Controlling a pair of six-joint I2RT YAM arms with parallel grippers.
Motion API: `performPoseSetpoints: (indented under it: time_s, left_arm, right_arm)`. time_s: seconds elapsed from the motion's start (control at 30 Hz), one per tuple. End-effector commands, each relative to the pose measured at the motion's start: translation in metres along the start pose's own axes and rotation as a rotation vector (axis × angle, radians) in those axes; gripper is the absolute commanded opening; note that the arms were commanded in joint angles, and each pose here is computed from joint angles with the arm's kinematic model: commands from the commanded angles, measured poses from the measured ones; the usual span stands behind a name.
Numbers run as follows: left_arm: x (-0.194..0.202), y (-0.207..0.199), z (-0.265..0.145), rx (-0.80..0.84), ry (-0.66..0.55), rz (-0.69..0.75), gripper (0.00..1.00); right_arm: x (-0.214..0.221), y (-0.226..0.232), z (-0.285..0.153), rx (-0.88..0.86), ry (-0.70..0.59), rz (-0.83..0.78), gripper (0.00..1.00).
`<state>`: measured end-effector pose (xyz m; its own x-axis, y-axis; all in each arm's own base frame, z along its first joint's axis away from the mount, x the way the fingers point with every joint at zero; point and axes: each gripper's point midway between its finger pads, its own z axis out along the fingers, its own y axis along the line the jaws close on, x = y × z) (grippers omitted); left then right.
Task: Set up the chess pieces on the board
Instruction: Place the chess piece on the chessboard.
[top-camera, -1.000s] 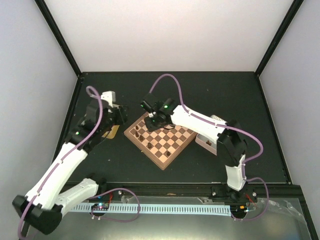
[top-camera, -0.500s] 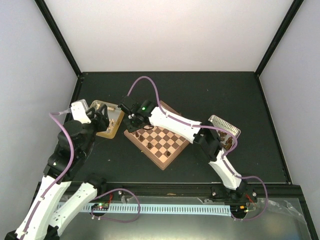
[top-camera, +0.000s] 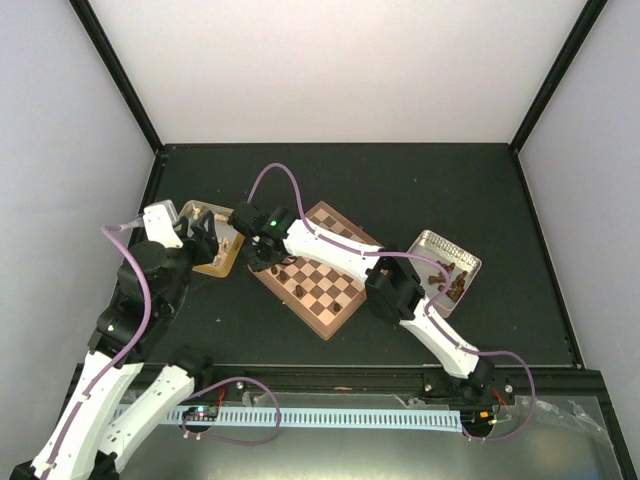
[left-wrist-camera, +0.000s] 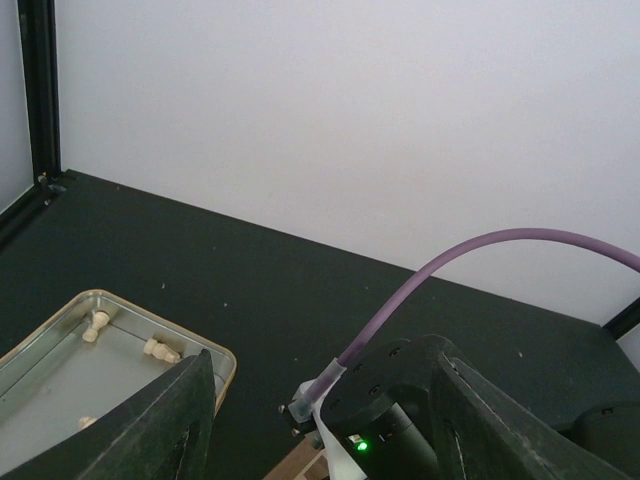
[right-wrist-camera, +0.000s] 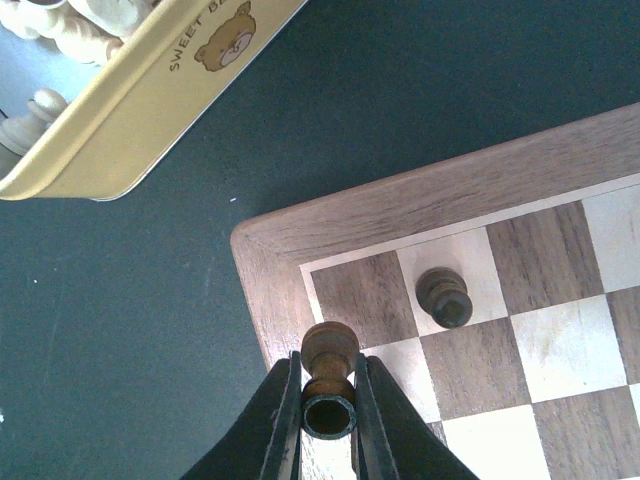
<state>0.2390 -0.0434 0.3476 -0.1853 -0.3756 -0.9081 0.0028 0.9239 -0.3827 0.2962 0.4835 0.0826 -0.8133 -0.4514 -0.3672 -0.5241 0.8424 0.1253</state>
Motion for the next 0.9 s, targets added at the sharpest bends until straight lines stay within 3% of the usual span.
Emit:
performPoseSetpoints:
  time_s: [0.0,0.33,0.63,0.87]
  left_arm:
    - [0.004,0.003,0.004,-0.015,0.009,0.027,0.61]
    - [0.009,0.004,0.008,-0.020,0.018,0.038,0.61]
    - [0.012,0.005,0.011,-0.025,0.025,0.039,0.62]
    - [0.011,0.003,0.012,-0.022,0.025,0.039,0.62]
  right_arm:
    - [-0.001,0.000,0.003,0.026,-0.003,-0.013,0.15]
    - [-0.004,-0.003,0.014,0.051,-0.017,-0.013,0.16]
    - [-0.009,-0.006,0.018,0.067,-0.044,-0.020,0.26]
    - [-0.025,0.006,-0.002,0.009,-0.102,-0.021,0.30]
